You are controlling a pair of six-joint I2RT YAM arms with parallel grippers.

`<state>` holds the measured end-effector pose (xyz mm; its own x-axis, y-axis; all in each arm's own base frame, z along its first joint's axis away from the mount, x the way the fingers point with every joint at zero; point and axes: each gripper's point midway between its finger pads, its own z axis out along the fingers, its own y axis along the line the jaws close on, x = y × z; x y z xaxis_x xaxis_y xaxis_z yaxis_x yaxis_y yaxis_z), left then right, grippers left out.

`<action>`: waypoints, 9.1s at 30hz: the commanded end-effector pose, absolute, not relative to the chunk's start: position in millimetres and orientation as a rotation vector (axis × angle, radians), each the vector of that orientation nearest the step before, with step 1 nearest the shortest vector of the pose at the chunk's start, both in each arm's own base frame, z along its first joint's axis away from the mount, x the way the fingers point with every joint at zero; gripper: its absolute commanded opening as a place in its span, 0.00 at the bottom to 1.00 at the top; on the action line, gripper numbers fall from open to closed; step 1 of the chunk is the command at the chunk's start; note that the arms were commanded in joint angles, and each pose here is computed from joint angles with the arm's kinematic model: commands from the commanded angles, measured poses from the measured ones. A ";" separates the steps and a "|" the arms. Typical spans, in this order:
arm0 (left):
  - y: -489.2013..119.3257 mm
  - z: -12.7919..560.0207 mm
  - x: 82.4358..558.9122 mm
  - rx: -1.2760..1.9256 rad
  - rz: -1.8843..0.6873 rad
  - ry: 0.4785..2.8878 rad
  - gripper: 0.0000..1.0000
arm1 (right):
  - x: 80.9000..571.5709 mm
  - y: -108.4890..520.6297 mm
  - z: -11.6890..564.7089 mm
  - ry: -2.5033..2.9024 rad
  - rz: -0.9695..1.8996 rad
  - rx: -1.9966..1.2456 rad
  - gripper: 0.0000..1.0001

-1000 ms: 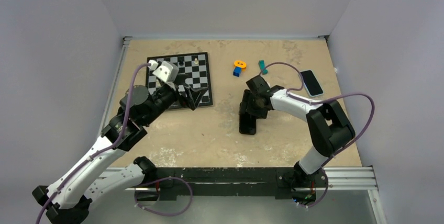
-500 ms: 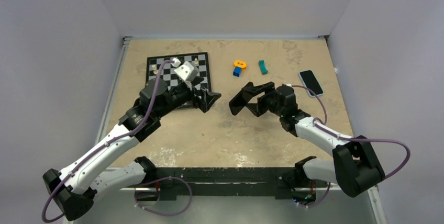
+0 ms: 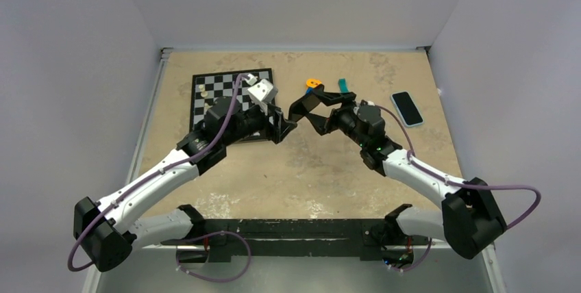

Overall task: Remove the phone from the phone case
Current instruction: Adjust the phone, then remove the phone case from the phone.

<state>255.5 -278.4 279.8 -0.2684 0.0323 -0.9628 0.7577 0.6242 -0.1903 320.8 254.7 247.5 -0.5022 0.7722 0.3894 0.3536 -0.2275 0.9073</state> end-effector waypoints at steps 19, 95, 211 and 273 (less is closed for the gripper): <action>-272.0 309.9 256.4 0.629 -0.772 1.616 0.00 | 250.9 288.9 314.6 1.766 1.812 0.595 0.86; -298.9 430.7 193.8 0.391 -1.718 1.398 0.04 | 175.6 285.6 406.4 1.231 1.625 -0.218 0.00; -300.5 381.1 214.2 0.303 -2.214 1.681 0.00 | 211.1 323.6 402.0 0.893 0.961 -1.164 0.00; -214.4 452.5 243.5 -0.476 -1.878 0.872 0.00 | 163.5 340.6 380.6 1.124 1.508 -0.329 0.58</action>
